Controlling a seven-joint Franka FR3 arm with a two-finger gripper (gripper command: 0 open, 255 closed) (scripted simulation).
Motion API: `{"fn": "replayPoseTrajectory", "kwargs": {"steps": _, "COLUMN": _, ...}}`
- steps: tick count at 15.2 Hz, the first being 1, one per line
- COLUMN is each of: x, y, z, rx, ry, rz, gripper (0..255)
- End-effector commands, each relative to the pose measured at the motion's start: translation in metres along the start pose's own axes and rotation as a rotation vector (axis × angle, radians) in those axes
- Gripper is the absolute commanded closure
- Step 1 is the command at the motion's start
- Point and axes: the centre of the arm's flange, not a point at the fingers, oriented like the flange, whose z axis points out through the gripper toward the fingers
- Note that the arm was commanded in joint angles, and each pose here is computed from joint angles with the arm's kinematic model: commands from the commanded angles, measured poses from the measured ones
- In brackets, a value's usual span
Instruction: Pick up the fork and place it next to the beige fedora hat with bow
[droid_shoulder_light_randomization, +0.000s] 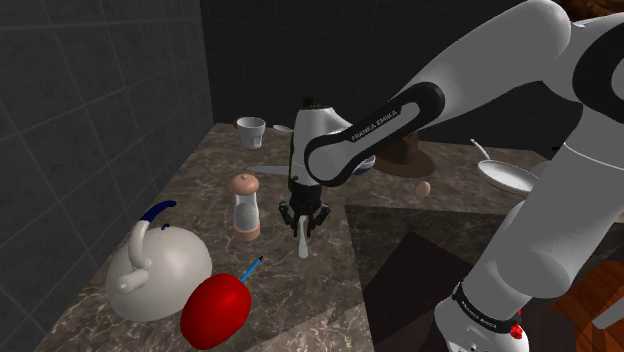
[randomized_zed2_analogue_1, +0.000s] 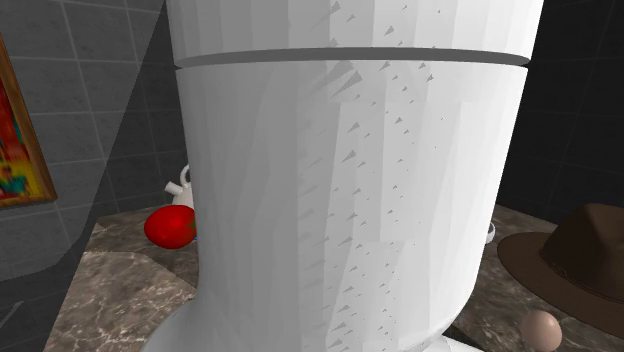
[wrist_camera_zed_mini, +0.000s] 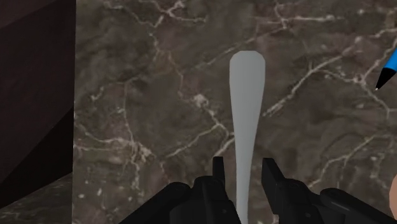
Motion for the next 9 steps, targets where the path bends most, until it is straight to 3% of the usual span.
{"fn": "replayPoseTrajectory", "kwargs": {"steps": 1, "x": 0.0, "y": 0.0, "z": 0.0, "rx": 0.0, "ry": 0.0, "rz": 0.0, "gripper": 255}}
{"fn": "replayPoseTrajectory", "kwargs": {"steps": 9, "x": -0.006, "y": -0.001, "z": -0.042, "rx": 0.0, "ry": 0.0, "rz": 0.0, "gripper": 255}}
